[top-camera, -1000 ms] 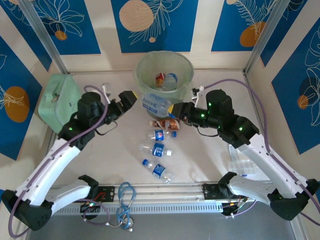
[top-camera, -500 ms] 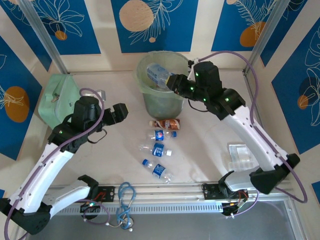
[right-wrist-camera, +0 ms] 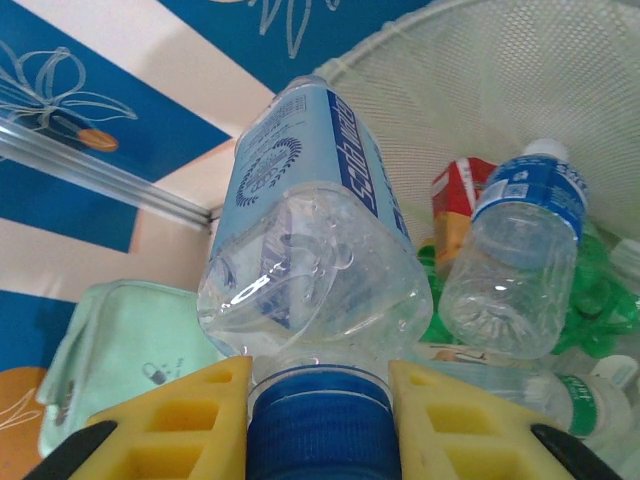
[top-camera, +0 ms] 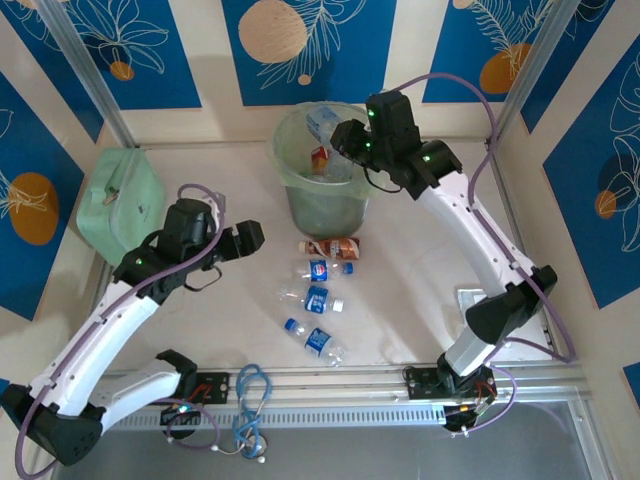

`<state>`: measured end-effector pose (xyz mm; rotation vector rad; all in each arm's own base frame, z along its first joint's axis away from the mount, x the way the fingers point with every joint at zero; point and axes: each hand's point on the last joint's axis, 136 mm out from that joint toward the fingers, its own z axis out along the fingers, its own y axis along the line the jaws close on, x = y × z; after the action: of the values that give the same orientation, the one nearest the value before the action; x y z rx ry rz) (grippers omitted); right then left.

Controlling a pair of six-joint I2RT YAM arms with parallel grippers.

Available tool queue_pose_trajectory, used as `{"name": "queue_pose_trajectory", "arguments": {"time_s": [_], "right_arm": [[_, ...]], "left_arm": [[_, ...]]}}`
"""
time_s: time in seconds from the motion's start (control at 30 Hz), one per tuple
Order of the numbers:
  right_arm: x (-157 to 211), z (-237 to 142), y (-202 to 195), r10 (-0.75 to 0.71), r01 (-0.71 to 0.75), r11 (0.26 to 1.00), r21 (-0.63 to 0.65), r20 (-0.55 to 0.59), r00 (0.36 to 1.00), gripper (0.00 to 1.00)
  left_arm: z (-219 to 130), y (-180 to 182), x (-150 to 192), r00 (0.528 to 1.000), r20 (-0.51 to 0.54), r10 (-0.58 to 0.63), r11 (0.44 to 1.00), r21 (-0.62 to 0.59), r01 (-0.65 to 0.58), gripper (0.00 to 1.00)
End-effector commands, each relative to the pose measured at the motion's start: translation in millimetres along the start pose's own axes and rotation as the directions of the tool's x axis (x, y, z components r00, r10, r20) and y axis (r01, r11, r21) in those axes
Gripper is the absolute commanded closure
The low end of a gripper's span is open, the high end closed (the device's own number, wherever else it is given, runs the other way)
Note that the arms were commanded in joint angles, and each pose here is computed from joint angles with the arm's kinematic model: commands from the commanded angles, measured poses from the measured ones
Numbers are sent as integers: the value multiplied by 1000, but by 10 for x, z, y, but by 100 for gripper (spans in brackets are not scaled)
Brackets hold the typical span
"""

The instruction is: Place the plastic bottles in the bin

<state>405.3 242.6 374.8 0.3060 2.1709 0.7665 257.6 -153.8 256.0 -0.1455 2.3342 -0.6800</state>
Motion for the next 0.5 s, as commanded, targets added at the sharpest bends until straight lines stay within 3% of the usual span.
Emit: {"name": "queue_pose_trajectory", "arguments": {"time_s": [0.0,0.27,0.4,0.47], "right_arm": [[-49,71,-124,-1,0,997,79,18,1000,74],[-17,306,-160,-29,29,988,150,-7,1000,72],[57,445,-61,-56,63,987,148,-49,997,49],[96,489,53,-88,96,987,127,-64,994,43]], "left_arm": [[53,-75,23,1000,-14,-20,998,52,21,15],[97,2,95,999,-28,-20,999,31,21,15],[125,33,126,999,-36,-31,999,22,32,13],[149,42,147,998,-43,-42,999,23,43,12]]}}
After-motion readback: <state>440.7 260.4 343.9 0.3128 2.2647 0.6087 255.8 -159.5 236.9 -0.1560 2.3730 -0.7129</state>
